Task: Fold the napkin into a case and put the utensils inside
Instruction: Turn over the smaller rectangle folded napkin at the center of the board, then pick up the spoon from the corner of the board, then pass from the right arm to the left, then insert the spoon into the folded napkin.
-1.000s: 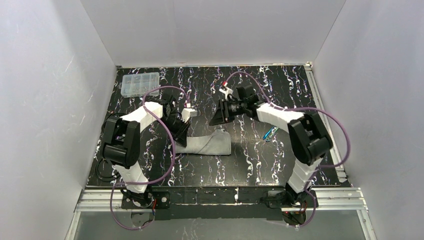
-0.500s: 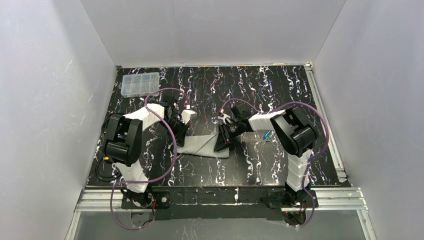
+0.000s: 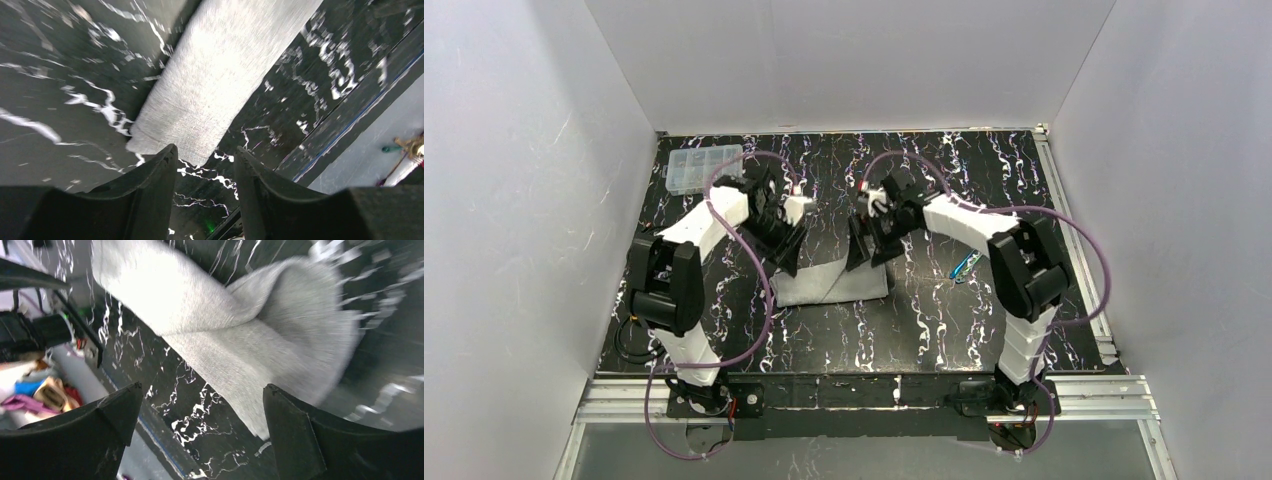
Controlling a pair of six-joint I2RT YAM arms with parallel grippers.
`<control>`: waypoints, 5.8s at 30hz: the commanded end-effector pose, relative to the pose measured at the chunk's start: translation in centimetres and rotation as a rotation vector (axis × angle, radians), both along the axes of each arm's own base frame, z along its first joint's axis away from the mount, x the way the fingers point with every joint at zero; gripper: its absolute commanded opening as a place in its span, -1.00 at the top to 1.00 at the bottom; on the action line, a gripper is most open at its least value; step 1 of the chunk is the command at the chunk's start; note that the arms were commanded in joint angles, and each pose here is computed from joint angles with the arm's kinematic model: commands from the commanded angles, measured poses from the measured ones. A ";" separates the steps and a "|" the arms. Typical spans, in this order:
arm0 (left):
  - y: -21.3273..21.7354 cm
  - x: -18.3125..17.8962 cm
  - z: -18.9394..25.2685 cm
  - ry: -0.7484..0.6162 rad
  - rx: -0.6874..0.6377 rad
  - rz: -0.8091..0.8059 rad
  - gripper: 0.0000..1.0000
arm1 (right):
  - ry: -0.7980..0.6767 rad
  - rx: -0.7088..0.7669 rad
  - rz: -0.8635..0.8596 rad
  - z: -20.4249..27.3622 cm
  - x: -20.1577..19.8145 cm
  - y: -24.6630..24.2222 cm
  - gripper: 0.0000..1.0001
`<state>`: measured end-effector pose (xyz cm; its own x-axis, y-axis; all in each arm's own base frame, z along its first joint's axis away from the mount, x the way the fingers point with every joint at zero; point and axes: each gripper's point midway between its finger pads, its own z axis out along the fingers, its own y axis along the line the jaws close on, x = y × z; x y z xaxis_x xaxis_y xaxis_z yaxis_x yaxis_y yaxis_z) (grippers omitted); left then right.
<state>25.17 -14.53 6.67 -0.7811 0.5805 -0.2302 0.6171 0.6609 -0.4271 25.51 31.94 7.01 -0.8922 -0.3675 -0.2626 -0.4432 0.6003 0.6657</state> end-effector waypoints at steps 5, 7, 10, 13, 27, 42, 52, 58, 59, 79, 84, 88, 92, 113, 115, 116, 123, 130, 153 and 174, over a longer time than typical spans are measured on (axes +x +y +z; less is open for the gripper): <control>0.6 3.2 13.3 -0.227 -0.007 0.078 -0.04 | -0.222 -0.046 -0.725 8.7 12.5 -15.6 -0.97; 1.8 4.5 14.2 -0.293 0.053 0.115 -0.06 | -0.195 0.018 -0.924 8.2 14.0 -20.9 -0.97; 3.9 6.0 15.0 -0.332 0.062 0.219 -0.43 | -0.219 -0.206 -1.113 5.6 14.4 -27.5 -0.97; 5.4 6.5 15.3 -0.296 0.003 0.302 -0.75 | -0.235 -0.406 -1.191 4.1 14.1 -31.5 -0.96; 6.2 5.3 13.6 -0.210 -0.041 0.284 -0.88 | -0.232 -0.502 -1.250 -1.3 13.9 -36.5 -0.72; 6.6 6.1 12.9 -0.177 -0.006 0.296 -0.91 | -0.202 -0.413 -1.256 -3.7 15.6 -35.3 0.55; 6.5 6.3 13.5 -0.172 -0.011 0.287 -0.95 | -0.287 -0.374 -1.311 -0.1 13.6 -34.8 0.97; 5.4 6.3 15.0 -0.174 -0.079 0.292 -0.96 | -0.356 -0.270 -1.258 4.1 13.4 -30.8 0.97; 4.8 6.2 15.5 -0.172 -0.113 0.290 -0.97 | -0.371 -0.249 -1.242 5.1 13.4 -29.6 0.97; -9.2 0.6 18.3 0.026 -0.546 0.030 -0.96 | -0.440 0.331 -0.984 21.5 12.8 -6.3 0.97; -10.0 0.2 18.3 0.067 -0.579 0.029 -0.59 | -0.421 0.362 -0.967 21.9 12.6 -4.1 0.97; -10.3 -0.2 18.2 0.115 -0.615 0.024 0.37 | -0.424 0.411 -0.953 22.7 12.5 -2.2 0.97; -10.1 -0.8 18.1 0.133 -0.624 -0.003 1.00 | -0.437 0.438 -0.939 23.2 12.0 -1.1 0.97; -6.9 -4.3 18.2 0.260 -0.580 -0.102 1.00 | -0.515 0.458 0.124 24.0 4.5 -3.0 -0.88; -6.7 -4.4 18.1 0.250 -0.573 -0.101 1.00 | -0.495 0.441 0.133 23.2 4.1 -3.3 -0.84; -6.7 -4.4 18.0 0.247 -0.569 -0.100 1.00 | -0.493 0.433 0.133 23.0 3.9 -3.4 -0.82; -6.6 -4.5 17.9 0.261 -0.565 -0.095 1.00 | -0.494 0.444 0.147 22.7 2.9 -3.7 -0.32; -6.4 -4.9 17.9 0.277 -0.563 -0.106 1.00 | -0.492 0.428 0.135 22.1 3.0 -3.1 0.36; 1.0 -0.9 5.7 0.021 -0.110 0.101 -0.01 | -0.085 -0.170 -0.506 6.5 -1.5 -10.8 0.97; 2.9 -1.5 -2.2 0.103 0.045 0.181 0.17 | -0.093 -0.212 -0.569 4.0 1.5 -10.3 0.97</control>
